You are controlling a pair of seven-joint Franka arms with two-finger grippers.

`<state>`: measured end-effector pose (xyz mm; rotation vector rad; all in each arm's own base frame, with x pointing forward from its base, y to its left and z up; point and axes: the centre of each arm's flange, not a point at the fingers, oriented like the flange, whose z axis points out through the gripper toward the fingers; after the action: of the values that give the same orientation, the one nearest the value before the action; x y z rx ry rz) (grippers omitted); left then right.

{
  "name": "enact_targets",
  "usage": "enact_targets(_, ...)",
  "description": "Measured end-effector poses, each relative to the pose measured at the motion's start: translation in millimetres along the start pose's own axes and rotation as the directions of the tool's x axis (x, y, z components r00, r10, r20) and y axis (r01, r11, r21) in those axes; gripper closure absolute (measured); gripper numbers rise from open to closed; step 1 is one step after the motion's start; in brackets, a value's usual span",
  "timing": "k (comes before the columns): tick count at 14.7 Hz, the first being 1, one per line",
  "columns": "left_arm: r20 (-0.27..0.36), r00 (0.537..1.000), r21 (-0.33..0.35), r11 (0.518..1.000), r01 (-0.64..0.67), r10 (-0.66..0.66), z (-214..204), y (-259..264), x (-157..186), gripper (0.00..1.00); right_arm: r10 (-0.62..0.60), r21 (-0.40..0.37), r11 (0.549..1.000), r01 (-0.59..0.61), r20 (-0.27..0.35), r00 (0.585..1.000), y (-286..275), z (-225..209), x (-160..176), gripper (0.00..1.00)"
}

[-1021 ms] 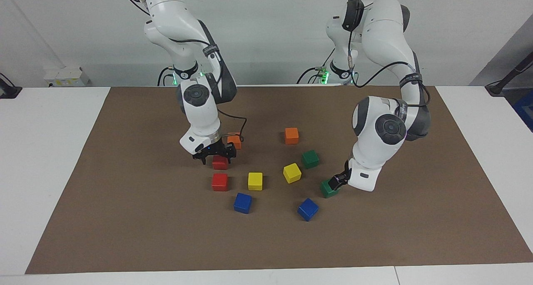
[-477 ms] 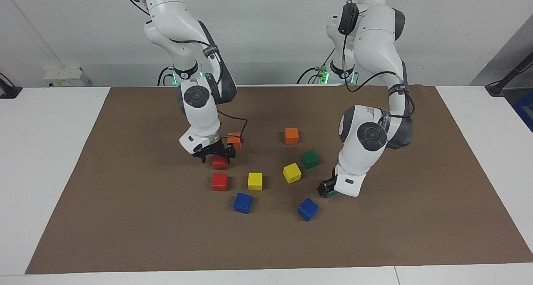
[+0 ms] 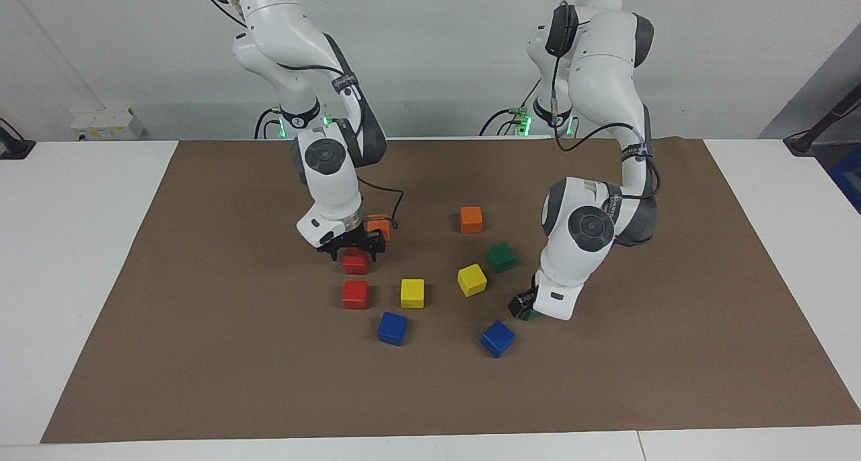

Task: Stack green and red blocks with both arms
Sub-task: 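Lower the right gripper onto red while the left gripper reaches green, then close both grippers on the green and red blocks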

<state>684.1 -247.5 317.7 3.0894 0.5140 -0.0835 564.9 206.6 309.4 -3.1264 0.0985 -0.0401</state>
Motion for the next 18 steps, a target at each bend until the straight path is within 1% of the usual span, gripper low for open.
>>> enact_targets(5,-0.007,1.0,-0.006,1.0,-0.006,0.006,14.1,1.2,-5.0,0.0,0.0,-0.001,1.0,0.0,0.003,1.0,0.3,1.5,-1.1,0.0)
enact_targets(16,-0.015,1.0,-0.012,1.0,-0.006,0.005,19.2,0.2,-6.0,0.0,0.001,-0.001,1.0,-0.001,0.003,1.0,0.8,4.9,-1.3,0.0)
enact_targets(17,-0.016,1.0,-0.012,1.0,-0.006,0.005,19.1,0.2,-6.1,0.0,0.003,-0.001,1.0,-0.003,0.003,1.0,2.2,4.9,-0.7,0.07)
enact_targets(18,-0.015,1.0,-0.012,1.0,-0.006,0.005,19.2,0.1,-6.1,0.0,0.007,-0.002,1.0,-0.007,0.002,1.0,4.2,5.0,0.1,0.2)
